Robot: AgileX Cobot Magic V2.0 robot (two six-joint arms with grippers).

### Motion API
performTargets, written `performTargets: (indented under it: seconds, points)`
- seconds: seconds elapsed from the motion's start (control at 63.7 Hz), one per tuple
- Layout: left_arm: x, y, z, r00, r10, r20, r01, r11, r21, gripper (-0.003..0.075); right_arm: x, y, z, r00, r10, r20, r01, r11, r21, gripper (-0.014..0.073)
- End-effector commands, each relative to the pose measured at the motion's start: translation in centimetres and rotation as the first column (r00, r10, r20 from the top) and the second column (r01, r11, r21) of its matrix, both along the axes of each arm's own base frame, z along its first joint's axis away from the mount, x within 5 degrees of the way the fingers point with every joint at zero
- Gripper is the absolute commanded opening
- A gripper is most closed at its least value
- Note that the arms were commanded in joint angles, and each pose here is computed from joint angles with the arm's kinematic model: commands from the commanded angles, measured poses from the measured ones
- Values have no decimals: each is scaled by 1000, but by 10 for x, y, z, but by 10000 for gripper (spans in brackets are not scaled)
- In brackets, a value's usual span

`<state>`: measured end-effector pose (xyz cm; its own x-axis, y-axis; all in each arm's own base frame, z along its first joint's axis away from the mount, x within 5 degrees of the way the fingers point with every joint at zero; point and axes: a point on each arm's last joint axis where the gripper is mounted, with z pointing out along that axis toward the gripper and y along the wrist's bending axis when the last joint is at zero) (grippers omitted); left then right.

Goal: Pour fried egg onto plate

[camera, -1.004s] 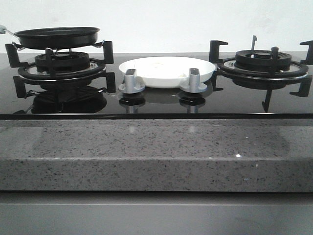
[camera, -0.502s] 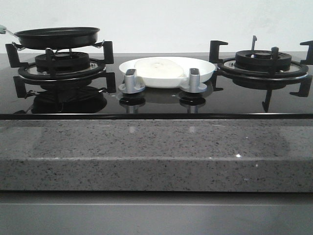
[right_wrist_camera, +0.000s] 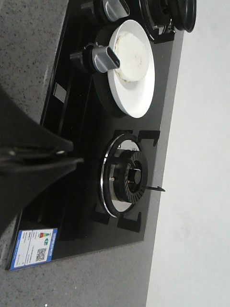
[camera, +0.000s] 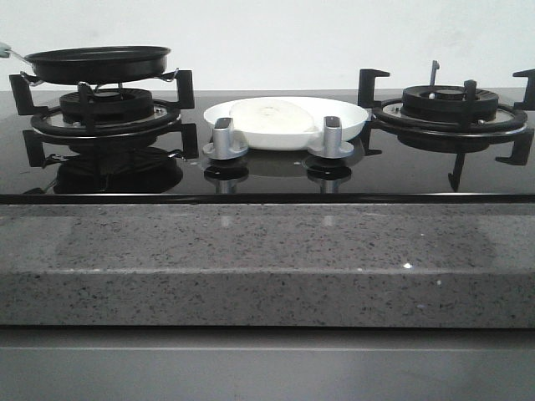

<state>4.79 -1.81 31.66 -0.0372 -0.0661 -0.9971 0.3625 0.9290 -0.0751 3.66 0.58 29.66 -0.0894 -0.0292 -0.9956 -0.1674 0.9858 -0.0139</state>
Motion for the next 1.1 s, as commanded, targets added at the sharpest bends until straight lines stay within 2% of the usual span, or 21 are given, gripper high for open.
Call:
performTargets:
  seconds: [0.0,0.737,0.863,1.083]
  points:
    - [-1,-1,16,996,-13,92,17,999,-49,-19,0,-1,15,995,-8,104,7,1000,4,-58]
    - [0,0,9,996,3,84,0,999,-33,-19,0,-1,15,995,-8,104,7,1000,4,-58]
    - [5,1,-6,997,55,59,-54,998,-22,-19,0,-1,15,995,-8,104,7,1000,4,-58]
    - [-3,12,-42,971,234,55,-233,972,-32,-19,0,-1,15,995,-8,104,7,1000,4,-58]
